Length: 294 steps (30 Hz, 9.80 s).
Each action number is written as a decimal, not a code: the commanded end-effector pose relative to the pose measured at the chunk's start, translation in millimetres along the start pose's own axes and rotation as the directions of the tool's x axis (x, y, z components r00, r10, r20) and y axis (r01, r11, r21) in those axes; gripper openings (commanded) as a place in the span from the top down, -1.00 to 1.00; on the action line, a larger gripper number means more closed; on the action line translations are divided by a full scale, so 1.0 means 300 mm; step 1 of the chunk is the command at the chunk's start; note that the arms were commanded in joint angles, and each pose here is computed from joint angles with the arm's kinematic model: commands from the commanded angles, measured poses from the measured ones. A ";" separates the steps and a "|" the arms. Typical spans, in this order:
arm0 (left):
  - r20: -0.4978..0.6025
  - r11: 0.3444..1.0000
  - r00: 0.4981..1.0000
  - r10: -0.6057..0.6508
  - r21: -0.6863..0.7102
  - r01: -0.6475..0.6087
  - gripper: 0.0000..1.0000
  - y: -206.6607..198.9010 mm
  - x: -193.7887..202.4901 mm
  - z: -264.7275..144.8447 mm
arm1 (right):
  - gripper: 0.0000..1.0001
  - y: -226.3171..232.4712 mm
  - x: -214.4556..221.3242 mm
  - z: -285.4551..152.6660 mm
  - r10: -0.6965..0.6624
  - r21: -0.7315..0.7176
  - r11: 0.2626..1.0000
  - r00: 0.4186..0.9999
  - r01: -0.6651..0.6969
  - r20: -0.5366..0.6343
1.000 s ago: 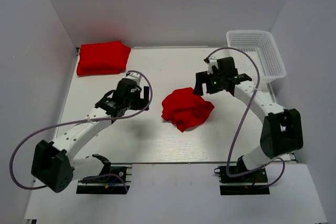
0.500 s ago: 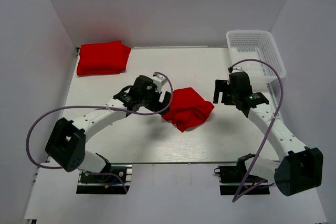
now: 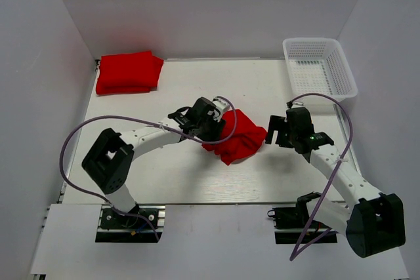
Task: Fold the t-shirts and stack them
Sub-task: Flatten out the tshirt
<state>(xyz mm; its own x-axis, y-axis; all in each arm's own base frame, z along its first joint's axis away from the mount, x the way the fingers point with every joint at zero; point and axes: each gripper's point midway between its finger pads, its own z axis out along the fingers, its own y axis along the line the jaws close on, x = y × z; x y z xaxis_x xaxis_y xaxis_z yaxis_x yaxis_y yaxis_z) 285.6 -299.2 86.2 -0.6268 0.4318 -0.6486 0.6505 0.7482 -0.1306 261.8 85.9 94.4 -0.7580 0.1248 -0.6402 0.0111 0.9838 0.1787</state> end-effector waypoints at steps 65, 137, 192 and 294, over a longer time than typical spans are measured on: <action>0.678 0.729 0.733 0.058 -0.530 0.433 1.00 0.373 -0.566 -0.936 | 1.00 -0.002 -0.636 -0.338 0.061 0.059 0.990 0.769 -0.127 0.637; 0.379 0.522 0.840 -0.389 -0.660 0.540 0.16 1.168 -0.180 -0.104 | 0.50 -0.010 -0.808 0.579 -0.151 0.378 0.924 0.963 0.057 0.222; 0.275 0.631 0.736 -0.619 -0.384 0.674 -0.71 0.648 0.356 -0.267 | -0.81 -0.024 -0.391 0.005 0.063 0.108 0.989 0.960 -0.096 0.274; 0.809 0.790 0.557 -0.185 -0.215 0.574 1.00 0.609 -0.395 -0.971 | 1.00 0.086 -0.884 -0.576 0.171 -0.207 0.978 0.513 0.013 0.841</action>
<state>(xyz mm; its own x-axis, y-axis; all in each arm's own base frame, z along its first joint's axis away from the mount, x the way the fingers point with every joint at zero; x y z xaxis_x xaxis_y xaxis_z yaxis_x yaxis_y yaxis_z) 362.8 -64.2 285.3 -0.2765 -0.3166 -0.9073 -0.0307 0.9466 -0.3210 358.2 66.7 301.8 -0.1105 0.3348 -0.9358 -0.0802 0.9355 0.3441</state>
